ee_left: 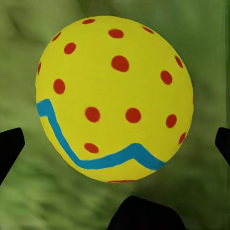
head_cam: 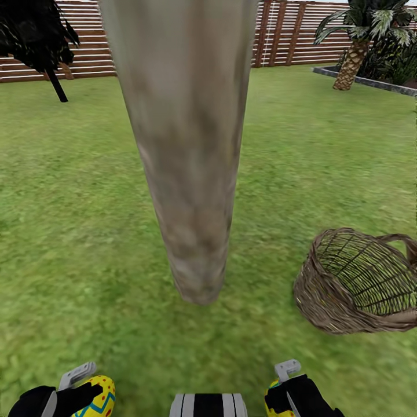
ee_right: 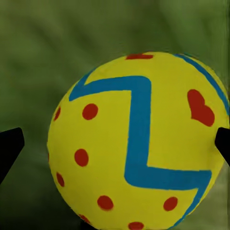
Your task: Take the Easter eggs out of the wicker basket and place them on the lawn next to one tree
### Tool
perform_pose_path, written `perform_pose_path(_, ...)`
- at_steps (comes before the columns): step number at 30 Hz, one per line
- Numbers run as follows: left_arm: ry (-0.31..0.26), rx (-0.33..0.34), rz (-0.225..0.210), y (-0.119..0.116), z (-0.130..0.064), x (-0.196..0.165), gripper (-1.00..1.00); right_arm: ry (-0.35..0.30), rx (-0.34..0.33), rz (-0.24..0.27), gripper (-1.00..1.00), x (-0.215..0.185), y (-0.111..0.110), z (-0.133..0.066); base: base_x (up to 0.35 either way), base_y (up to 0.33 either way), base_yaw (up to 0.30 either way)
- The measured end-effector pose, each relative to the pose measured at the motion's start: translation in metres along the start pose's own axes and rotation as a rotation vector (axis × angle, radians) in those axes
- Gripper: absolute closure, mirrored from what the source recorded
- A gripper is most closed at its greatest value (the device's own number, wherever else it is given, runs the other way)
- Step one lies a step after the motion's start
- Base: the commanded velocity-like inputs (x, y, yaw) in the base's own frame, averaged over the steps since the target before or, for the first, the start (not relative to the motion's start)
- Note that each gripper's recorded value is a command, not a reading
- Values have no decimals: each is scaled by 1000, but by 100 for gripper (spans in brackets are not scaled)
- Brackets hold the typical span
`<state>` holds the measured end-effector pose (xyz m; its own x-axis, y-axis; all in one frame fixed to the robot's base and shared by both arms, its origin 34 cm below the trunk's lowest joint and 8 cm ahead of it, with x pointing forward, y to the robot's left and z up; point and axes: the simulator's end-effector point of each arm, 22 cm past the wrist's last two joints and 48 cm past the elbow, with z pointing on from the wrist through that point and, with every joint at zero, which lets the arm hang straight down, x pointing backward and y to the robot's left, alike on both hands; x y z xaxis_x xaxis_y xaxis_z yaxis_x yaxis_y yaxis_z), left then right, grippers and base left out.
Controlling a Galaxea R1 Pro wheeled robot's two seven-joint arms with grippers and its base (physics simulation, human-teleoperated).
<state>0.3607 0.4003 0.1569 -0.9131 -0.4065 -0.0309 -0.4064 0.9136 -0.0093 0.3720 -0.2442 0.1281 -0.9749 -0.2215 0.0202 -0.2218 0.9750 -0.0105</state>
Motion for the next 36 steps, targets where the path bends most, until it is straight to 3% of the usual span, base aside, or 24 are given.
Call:
perform_pose_path(25, -88, 52, 0, -25, -28, -25, -100, -99, 22, 3, -100, -34, -8, -34, -328, 27, 0)
perform_pose_path(36, -118, 83, 10, -45, -39, -31, -100, -146, 32, 5, -100, -49, -12, -51, -254, -133, -11)
